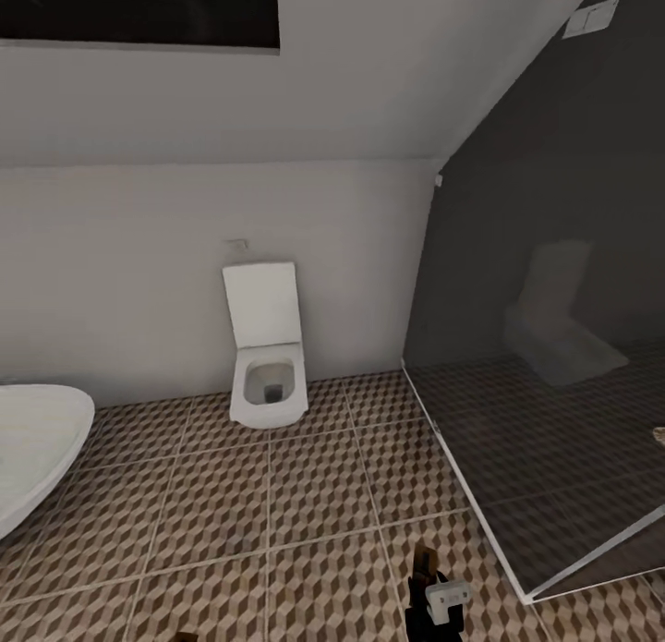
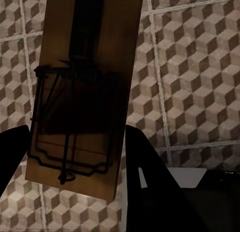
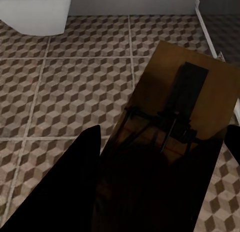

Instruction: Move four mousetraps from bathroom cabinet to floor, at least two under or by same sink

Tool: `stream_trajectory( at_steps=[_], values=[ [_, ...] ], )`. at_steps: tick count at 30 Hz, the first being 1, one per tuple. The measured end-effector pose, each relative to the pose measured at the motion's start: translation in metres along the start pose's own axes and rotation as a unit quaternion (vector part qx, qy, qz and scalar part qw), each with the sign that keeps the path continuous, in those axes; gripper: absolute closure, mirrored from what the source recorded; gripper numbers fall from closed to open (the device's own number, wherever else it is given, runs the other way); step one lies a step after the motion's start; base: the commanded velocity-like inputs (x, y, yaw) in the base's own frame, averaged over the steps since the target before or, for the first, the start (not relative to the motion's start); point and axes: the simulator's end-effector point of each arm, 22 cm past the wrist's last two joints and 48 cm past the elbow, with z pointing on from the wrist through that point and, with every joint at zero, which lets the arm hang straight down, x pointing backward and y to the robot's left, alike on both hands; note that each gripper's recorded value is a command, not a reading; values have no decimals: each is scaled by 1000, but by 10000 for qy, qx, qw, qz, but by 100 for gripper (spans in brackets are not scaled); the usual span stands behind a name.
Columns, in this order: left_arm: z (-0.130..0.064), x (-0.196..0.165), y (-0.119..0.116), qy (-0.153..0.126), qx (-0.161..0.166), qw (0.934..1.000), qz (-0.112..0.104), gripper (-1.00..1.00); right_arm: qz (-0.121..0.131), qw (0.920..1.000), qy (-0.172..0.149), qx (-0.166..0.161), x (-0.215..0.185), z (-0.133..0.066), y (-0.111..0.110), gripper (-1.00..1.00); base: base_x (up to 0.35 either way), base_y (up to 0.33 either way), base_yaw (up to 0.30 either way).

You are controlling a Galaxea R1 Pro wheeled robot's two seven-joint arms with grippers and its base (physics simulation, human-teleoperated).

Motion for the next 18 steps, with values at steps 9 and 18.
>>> stream_trajectory(
  at_steps=[9,18],
  values=[
    [0,0,0,-2,-1,10000,-1,100,1,10000,0,10,0,0,-1,100,0,0,14],
    [0,0,0,-1,-2,10000,0,100,1,10000,0,5,0,0,0,100,0,0,161]
  ],
)
